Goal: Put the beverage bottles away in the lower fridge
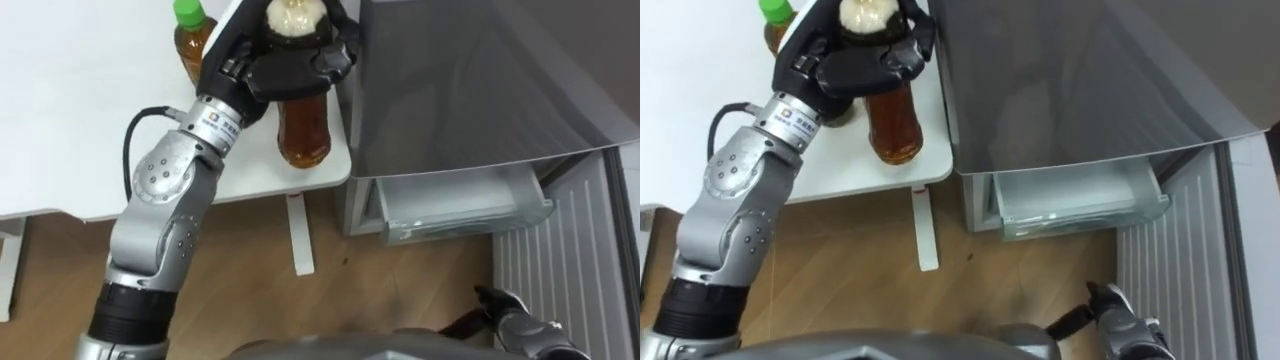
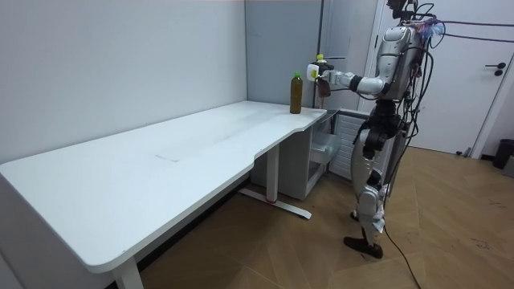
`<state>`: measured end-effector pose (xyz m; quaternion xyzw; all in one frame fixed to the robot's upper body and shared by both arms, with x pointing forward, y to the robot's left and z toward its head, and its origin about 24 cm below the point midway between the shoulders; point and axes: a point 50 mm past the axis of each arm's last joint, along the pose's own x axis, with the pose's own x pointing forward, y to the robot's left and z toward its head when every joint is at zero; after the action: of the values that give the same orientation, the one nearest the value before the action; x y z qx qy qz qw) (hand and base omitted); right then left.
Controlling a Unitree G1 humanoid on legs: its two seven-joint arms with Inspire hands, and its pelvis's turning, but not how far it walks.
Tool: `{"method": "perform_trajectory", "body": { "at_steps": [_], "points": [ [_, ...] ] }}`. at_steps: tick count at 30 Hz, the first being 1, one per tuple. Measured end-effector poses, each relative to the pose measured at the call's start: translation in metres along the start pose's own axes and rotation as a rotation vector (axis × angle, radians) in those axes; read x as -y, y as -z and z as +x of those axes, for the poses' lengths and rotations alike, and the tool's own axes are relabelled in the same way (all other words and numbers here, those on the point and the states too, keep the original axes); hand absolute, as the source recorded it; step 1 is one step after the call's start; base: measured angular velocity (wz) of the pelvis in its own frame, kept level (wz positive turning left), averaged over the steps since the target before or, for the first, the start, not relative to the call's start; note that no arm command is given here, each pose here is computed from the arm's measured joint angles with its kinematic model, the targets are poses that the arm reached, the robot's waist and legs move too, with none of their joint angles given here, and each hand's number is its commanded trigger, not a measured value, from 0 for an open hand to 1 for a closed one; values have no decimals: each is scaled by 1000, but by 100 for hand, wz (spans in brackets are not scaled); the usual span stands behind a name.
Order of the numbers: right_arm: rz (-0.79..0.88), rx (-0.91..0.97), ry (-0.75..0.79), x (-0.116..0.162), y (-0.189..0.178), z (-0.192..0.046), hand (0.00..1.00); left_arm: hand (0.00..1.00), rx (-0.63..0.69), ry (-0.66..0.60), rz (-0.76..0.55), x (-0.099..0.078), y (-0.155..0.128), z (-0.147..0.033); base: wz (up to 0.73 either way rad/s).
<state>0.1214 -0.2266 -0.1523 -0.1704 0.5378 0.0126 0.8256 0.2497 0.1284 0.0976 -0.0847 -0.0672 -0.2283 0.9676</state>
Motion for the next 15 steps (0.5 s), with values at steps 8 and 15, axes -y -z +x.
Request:
{"method": "perform_trajectory", "body": {
  "at_steps": [8, 15],
  "points": [
    [-18, 170, -139, -24, -35, -3, 0, 100, -56, 6, -25, 4, 14, -11, 9],
    [-124, 275, -195, -27, -58, -10, 0, 100, -95, 25, -30, 3, 21, -20, 2]
  ]
}}
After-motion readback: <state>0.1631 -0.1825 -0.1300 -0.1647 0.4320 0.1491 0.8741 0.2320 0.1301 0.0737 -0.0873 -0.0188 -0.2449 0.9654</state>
